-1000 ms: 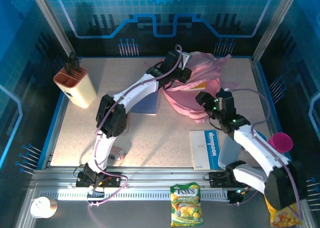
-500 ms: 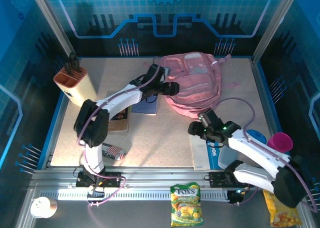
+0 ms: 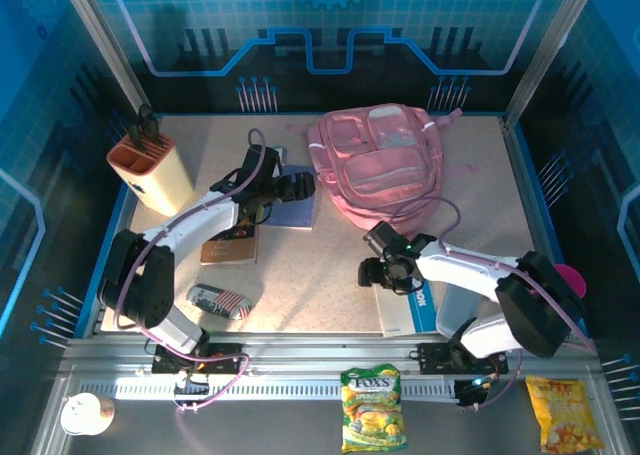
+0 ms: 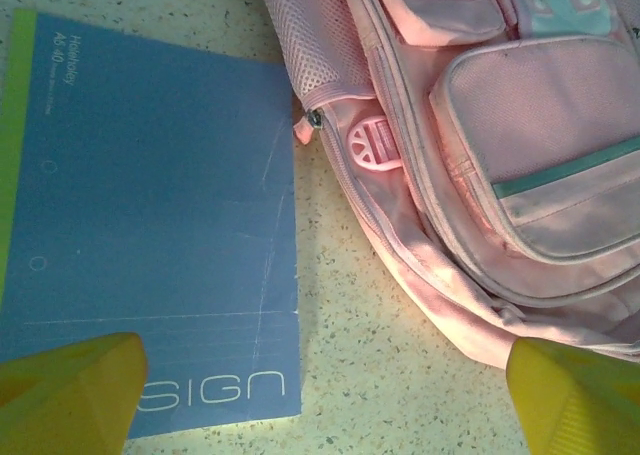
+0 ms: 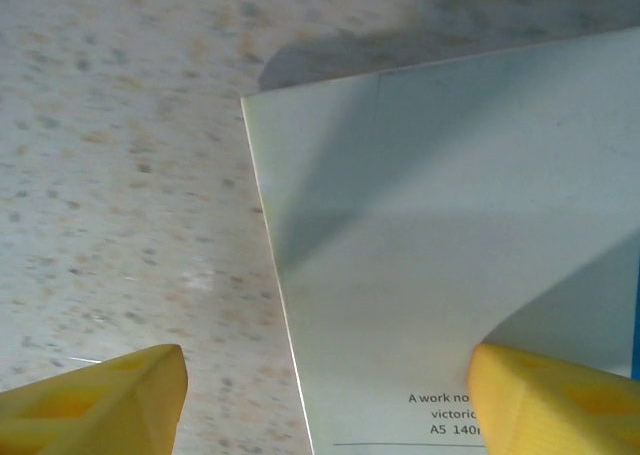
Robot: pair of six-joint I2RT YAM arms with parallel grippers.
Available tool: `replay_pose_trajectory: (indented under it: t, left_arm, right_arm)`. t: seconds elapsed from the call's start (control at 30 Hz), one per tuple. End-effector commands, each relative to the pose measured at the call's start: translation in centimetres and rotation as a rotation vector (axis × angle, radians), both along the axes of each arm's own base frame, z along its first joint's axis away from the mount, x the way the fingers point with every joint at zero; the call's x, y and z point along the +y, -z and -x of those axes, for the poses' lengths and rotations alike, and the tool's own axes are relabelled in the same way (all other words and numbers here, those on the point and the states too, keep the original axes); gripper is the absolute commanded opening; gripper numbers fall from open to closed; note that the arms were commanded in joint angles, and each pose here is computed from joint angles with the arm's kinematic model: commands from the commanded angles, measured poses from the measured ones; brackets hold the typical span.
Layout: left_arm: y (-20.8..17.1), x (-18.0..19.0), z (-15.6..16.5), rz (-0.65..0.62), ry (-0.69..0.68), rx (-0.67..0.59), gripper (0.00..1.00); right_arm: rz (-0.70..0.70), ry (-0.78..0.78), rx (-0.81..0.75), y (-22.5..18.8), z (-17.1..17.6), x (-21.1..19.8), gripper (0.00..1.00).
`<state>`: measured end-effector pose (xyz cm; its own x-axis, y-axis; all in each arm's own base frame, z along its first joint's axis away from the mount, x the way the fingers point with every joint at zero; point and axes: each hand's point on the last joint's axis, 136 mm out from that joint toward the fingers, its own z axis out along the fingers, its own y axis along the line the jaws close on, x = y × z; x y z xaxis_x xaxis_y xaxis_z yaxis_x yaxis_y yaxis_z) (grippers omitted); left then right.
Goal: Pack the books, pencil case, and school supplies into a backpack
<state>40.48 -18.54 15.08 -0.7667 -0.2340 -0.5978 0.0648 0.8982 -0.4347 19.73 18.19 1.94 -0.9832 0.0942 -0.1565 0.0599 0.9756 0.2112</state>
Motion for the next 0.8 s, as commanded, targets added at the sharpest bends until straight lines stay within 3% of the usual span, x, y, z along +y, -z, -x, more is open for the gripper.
replay_pose_trajectory:
  t: [0.0,0.13,0.43,0.63,0.77]
  left_arm:
    - [-1.5,1.2,-0.1,0.000,-0.034,-0.052,0.94]
    - [-1.6,1.9,0.4,-0.002,-0.048,-0.048,0.94]
    - [-0.2,2.8,2.3,0.079,-0.086,0.049,0.99]
    - [0.7,1.4,4.0,0.218,-0.019,0.143,0.99]
    - [2.0,-0.6,5.7,0.305,0.051,0.242,0.96]
  right_arm:
    - [-0.133,-0.094,0.012,0.2,-0.4,4.0,0.75]
    - [-0.241,-0.155,-0.030,-0.6,-2.8,7.9,0.74]
    - [-0.306,-0.192,-0.095,-2.1,-8.6,12.7,0.65]
    - [-0.339,-0.165,-0.208,-6.3,-9.3,9.1,0.63]
    - [-0.211,-0.124,-0.188,-5.1,-8.1,5.7,0.62]
